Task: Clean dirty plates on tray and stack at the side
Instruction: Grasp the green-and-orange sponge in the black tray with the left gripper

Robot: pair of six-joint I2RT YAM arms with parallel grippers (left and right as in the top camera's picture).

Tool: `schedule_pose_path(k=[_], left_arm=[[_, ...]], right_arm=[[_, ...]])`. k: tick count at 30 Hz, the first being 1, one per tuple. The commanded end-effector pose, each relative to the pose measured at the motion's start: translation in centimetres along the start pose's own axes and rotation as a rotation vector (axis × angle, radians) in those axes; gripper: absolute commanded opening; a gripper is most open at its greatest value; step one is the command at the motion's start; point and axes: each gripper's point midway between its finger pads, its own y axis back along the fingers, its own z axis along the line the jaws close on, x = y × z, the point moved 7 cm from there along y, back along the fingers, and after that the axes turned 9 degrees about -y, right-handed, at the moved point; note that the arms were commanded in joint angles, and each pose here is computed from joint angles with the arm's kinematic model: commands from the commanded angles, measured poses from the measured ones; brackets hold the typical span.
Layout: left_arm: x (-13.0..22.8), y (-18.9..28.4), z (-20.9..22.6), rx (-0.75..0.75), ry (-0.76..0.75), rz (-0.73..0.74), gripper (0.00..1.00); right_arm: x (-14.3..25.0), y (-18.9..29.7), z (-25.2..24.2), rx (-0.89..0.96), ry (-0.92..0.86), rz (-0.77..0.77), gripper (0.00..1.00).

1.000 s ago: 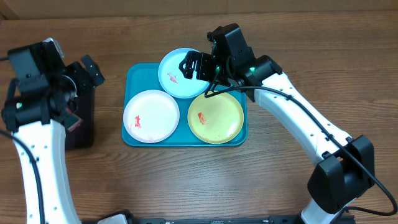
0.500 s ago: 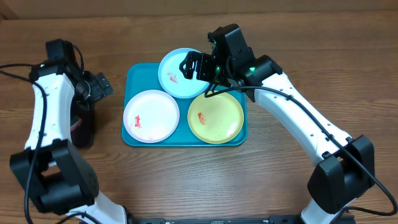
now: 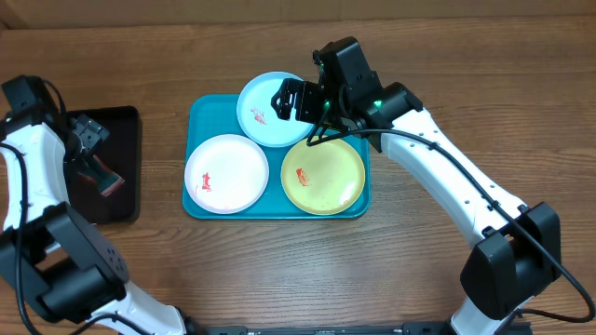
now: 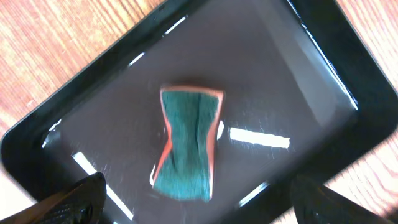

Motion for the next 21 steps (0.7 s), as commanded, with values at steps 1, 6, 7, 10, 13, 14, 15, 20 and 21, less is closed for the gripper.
schedule_pose_path(k=[1,6,7,10,13,14,15,20,21], left_arm=[[-0.2,-3.8,-0.3,-0.006,-0.007,0.049,0.96],[-0.3,-7.0,-0.7,-0.012,-0.007,0.061,0.96],[-0.3,-7.5,-0.7,-0.012,-0.007,0.062,0.96],[-0.2,-8.8,-0.6,-0.017,-0.003,0.072,0.92],[0.0,-9.7,-0.2,-0.028,0.008,0.088,0.88],[0.1,-10.0,0.0,-0.033,0.011,0.095,0.87],[0.2,-10.3,0.2,-0.036,0.015,0.103,0.86],[1.4,-12.0,0.9,-0.069,0.007,0.171,0.72],[1.5,-12.2,1.0,-0.08,0.0,0.174,0.6]], right_arm=[[-0.5,0.9,1.0,-0.018,0.017,-0.035,1.0],[-0.4,0.8,0.9,-0.014,0.015,-0.031,1.0],[-0.4,0.8,0.9,-0.013,0.015,-0.03,1.0],[-0.3,0.8,0.8,-0.008,0.013,-0.026,1.0],[-0.3,0.8,0.8,-0.008,0.013,-0.026,1.0],[-0.3,0.8,0.8,-0.008,0.013,-0.027,1.0],[-0.3,0.8,0.8,-0.008,0.013,-0.027,1.0],[-0.4,0.8,0.9,-0.015,0.016,-0.032,1.0],[-0.4,0.8,0.9,-0.015,0.016,-0.032,1.0]])
